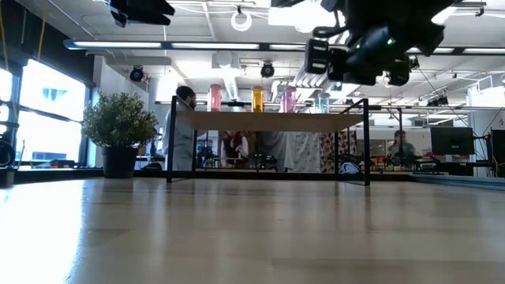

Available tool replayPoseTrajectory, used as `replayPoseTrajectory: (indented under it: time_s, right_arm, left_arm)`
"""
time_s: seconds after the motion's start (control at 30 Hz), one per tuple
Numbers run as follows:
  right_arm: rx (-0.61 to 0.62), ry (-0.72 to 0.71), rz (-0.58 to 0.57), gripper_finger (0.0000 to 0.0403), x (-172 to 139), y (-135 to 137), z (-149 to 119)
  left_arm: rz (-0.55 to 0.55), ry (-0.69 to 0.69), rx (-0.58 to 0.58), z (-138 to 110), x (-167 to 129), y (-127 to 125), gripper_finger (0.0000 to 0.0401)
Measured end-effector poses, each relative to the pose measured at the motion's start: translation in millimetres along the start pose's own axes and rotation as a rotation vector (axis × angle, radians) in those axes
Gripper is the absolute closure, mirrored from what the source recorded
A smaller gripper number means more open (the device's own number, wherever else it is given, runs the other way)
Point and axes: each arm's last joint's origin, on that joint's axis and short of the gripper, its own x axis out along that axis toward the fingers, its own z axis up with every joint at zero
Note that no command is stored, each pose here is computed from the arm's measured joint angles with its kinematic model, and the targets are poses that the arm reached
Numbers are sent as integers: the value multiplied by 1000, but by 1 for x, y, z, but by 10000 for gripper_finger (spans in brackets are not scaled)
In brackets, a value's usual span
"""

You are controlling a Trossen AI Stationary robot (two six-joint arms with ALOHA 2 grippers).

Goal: Pick and place medicine bottles onto shelf by color
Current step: Put the blue pill bottle on the shelf aligned with the other blue pill bottles

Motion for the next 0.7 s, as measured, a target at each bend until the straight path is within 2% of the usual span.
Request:
replayPoseTrajectory:
  time_s: [0.17, 0.4, 0.57, 0.7]
  right_arm:
    - [-2, 20, -29, 313, 14, 3, -9]
    - [-29, 141, 3, 313, 36, 4, -11]
    - [-77, 176, 13, 313, 49, 4, -9]
    - [-57, 184, 6, 313, 54, 4, -9]
  left_arm:
    - [0, 8, 10, -1, 2, -1, 169]
    - [0, 16, 42, -1, 4, -2, 169]
    - [0, 15, 38, -1, 4, -2, 169]
    - [0, 15, 36, -1, 4, -2, 169]
